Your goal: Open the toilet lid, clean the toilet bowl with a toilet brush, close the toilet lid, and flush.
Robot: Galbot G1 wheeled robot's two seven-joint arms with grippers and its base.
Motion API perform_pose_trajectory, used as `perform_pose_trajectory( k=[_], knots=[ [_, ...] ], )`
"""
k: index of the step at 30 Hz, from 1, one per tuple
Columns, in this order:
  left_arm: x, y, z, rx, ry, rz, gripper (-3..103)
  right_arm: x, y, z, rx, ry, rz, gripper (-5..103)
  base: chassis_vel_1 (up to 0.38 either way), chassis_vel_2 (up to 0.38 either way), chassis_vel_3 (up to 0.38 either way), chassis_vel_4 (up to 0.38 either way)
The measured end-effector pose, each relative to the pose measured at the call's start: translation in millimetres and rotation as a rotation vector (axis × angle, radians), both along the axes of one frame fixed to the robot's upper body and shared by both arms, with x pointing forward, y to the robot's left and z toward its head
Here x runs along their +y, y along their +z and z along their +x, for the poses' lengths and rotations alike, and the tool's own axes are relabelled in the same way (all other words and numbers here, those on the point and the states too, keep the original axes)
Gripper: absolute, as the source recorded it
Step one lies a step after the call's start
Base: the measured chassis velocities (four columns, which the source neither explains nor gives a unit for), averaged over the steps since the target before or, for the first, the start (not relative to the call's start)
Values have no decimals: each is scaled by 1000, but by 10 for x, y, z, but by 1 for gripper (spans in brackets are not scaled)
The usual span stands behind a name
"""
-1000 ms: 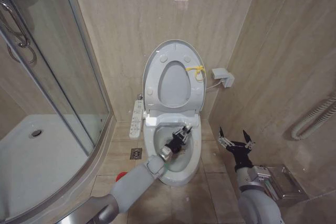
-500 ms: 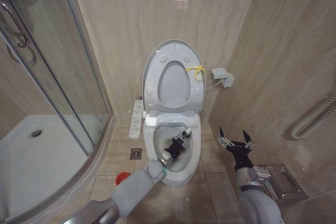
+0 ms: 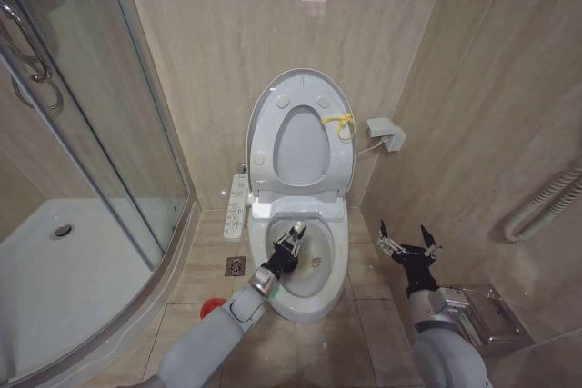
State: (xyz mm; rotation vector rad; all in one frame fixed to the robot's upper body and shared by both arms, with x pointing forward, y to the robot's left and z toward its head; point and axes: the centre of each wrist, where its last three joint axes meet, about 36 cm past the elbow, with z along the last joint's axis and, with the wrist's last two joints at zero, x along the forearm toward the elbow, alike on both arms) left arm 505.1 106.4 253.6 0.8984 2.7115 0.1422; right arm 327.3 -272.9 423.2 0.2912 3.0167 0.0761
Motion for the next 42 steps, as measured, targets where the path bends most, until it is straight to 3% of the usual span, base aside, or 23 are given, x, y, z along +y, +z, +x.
perform_pose_trajectory(
  k=[9,17,25,30,42],
  knots=[
    [201,116,-291,26,81,-49,19,0,0,0,0,0,0,100,0,0,0,0],
    [388,77,-508,67,177,-58,19,0,0,0,0,0,0,100,0,0,0,0],
    [444,-5,-688,95,189,-50,19,0,0,0,0,0,0,100,0,0,0,0],
    [317,21,-551,79,171,-47,19,0,0,0,0,0,0,100,0,0,0,0],
    [-242,322,-158,16,74,-71,19,0,0,0,0,0,0,100,0,0,0,0]
  ],
)
